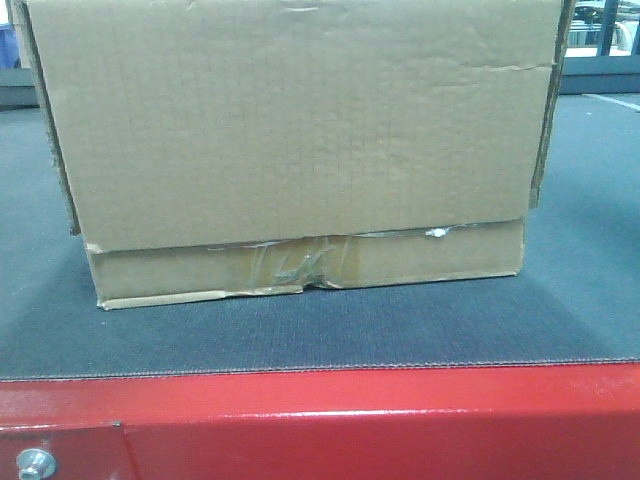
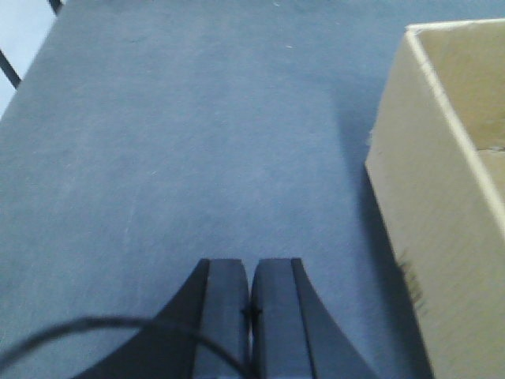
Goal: Grab carton from right shelf to conveyor
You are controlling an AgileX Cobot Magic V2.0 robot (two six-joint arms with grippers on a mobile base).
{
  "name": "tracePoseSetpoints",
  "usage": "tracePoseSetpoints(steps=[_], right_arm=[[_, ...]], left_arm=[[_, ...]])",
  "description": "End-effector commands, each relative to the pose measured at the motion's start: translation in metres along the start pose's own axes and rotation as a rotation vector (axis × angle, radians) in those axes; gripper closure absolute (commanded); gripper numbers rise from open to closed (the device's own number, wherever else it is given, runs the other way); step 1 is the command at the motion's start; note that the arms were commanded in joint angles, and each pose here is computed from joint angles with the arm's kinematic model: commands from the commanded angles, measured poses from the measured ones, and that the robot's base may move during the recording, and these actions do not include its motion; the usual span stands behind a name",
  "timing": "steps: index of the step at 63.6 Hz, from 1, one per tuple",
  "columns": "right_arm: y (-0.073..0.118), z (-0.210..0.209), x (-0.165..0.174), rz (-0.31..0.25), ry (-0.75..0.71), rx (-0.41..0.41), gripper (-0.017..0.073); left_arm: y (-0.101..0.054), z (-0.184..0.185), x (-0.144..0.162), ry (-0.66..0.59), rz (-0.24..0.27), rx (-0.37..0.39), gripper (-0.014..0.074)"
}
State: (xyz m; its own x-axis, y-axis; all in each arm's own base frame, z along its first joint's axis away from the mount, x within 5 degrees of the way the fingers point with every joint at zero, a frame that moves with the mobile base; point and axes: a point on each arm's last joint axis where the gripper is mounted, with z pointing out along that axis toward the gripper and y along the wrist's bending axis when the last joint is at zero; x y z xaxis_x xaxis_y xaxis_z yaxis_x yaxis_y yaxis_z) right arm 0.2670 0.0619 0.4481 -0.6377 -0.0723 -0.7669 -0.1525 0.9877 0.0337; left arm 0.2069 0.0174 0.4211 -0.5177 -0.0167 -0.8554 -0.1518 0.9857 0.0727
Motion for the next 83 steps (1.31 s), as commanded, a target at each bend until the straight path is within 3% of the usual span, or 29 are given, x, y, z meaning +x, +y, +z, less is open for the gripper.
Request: tracePoseSetpoints(steps=[1,18,36,50,65,83], right_arm=[[-0.008,-0.005,0.015,-0.004,-0.051,0.02,0.0629],[-0.013,-0.003,0.099,-0.018,-0.167,0.002,0.0629],[-0.017,-0.015,0.186,-0.024,-0.371,-0.027,0.0629],[-0.021,-0.047,0.23,-0.02,-0.549,-0.039,0.0629],[-0.023,-0.082,0.245,-0.015,-0.743,-0.048,0.0629],[-0.023,-0.085,0.247,-0.014,-0.761,-0.049,0.0629]], left_arm=[[0.001,-0.009,0.022,-0.091,-0.011,0.019,0.0589],[0.0,-0.024,0.103,-0.208,-0.014,0.061,0.0589],[0.002,-0.048,0.156,-0.346,-0.018,0.07,0.0589],[0.005,-0.065,0.166,-0.431,-0.028,0.068,0.0589],[0.006,-0.072,0.167,-0.468,-0.032,0.068,0.0589],[0.006,-0.072,0.167,-0.472,-0.032,0.069,0.0589]])
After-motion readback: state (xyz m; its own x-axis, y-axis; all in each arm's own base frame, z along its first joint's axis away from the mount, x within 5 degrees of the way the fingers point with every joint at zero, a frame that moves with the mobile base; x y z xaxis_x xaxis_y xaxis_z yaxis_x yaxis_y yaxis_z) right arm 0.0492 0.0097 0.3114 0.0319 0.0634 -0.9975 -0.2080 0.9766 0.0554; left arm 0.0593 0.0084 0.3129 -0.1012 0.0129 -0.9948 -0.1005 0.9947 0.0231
